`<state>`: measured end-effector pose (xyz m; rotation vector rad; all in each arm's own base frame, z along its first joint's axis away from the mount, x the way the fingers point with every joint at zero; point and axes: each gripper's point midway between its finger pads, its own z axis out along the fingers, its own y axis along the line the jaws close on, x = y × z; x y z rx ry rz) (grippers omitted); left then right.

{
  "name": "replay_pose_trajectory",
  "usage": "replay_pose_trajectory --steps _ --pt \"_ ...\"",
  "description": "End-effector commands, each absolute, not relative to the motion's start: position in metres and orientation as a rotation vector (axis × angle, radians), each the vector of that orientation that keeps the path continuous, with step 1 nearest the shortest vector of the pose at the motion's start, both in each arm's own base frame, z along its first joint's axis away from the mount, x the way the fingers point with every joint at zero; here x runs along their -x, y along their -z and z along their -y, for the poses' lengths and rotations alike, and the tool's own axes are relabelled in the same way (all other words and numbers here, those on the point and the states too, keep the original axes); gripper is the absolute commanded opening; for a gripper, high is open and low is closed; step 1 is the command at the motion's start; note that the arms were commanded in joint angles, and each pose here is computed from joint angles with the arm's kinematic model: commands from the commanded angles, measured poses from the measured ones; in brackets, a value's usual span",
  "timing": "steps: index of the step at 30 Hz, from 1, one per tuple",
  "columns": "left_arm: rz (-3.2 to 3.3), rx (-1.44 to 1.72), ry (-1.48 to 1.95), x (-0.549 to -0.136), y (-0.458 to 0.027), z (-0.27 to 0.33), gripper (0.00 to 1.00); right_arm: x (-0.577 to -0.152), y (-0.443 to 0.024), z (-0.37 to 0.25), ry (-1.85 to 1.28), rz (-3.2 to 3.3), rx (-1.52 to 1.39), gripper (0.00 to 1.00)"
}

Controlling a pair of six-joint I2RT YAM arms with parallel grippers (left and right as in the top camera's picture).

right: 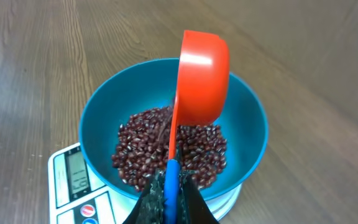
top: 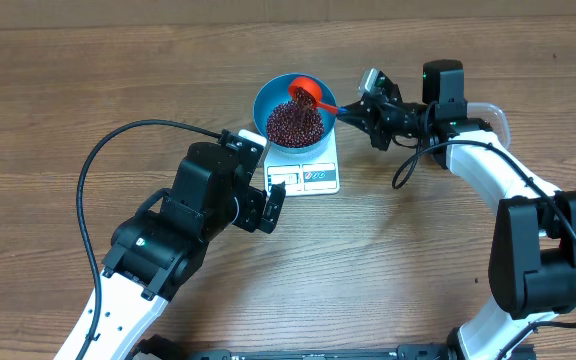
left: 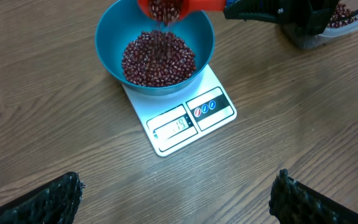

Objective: Scoop item into bowl and weigh 150g on scale
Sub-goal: 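Tilt the scoop with the right gripper to pour beans into the bowl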

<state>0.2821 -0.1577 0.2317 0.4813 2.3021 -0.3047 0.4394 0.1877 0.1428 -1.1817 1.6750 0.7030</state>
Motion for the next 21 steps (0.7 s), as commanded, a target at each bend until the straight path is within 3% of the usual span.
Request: replay_pose_trajectory --steps 1,21 --pt "-2.306 -0.479 0.287 -0.283 -0.229 0.154 0.99 -0.439 -0.143 -0.191 -0.677 -1.622 1.229 0.04" --pt "-2.306 -0.479 0.287 -0.283 -0.229 0.154 0.99 -0.448 -0.155 -0.192 -0.555 -1.471 1.306 0.04"
